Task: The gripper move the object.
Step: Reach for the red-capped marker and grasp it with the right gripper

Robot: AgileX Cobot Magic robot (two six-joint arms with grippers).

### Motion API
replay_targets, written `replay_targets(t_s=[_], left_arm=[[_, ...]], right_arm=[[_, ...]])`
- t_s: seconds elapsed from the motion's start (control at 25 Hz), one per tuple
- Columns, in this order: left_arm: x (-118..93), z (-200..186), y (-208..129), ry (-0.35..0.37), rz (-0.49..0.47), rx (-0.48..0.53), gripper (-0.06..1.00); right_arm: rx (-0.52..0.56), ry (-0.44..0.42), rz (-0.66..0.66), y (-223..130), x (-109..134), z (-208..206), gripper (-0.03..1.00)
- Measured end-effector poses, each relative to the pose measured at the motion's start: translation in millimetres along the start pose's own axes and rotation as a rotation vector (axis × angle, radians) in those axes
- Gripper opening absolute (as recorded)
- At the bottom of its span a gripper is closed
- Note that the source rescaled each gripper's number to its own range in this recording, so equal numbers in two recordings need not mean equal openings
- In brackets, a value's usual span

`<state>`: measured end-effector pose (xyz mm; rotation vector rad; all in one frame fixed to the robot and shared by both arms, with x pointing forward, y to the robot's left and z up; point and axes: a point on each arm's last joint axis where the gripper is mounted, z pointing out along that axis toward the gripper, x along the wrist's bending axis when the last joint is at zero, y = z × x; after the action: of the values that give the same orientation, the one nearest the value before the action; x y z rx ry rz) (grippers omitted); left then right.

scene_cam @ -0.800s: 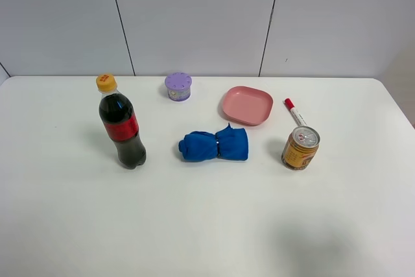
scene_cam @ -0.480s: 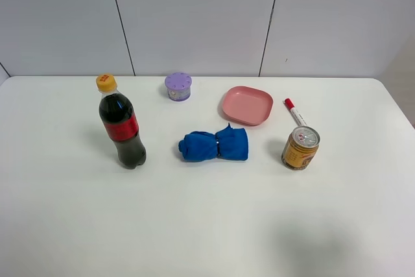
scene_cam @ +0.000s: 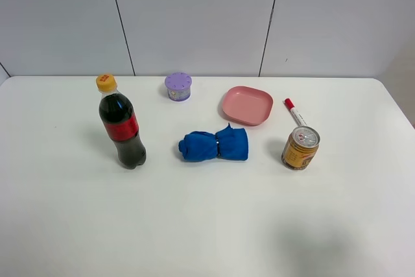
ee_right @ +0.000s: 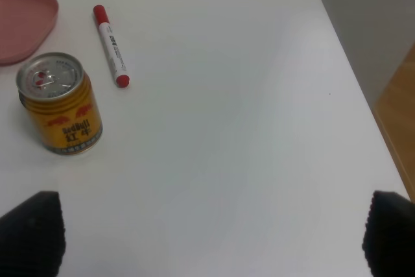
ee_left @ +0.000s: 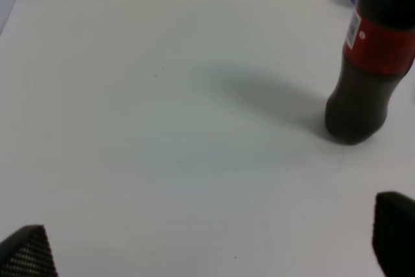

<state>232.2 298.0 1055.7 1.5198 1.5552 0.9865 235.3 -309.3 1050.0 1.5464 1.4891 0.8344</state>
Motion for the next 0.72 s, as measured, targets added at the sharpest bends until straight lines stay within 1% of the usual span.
replay_targets(t_s=[0.28, 0.36, 0.48, 0.52, 0.6, 0.72], left_arm=[[0.0, 0.0, 0.0, 0.000, 0.000, 0.000, 1.00], [0.0, 0.0, 0.0, 0.000, 0.000, 0.000, 1.00], [0.0, 0.0, 0.0, 0.000, 0.000, 0.000, 1.00], [0.0, 0.0, 0.0, 0.000, 0.000, 0.000, 1.00], [0.0, 0.0, 0.0, 0.000, 0.000, 0.000, 1.00], [0.0, 0.0, 0.0, 0.000, 0.000, 0.000, 1.00]], right_arm=[[-0.001, 0.000, 0.004, 0.2, 0.0, -0.3, 0.95], [-0.019, -0.001, 0.006, 3.8, -0.7, -4.7, 0.95], [-0.045, -0.008, 0.007, 23.5, -3.0, -15.4, 0.95], [-0.042, -0.010, 0.006, 35.2, -3.8, -18.0, 0.95], [-0.029, -0.010, 0.005, 54.1, -4.6, -20.4, 0.95], [0.010, -0.009, 0.004, 91.8, -5.3, -18.9, 0.95]])
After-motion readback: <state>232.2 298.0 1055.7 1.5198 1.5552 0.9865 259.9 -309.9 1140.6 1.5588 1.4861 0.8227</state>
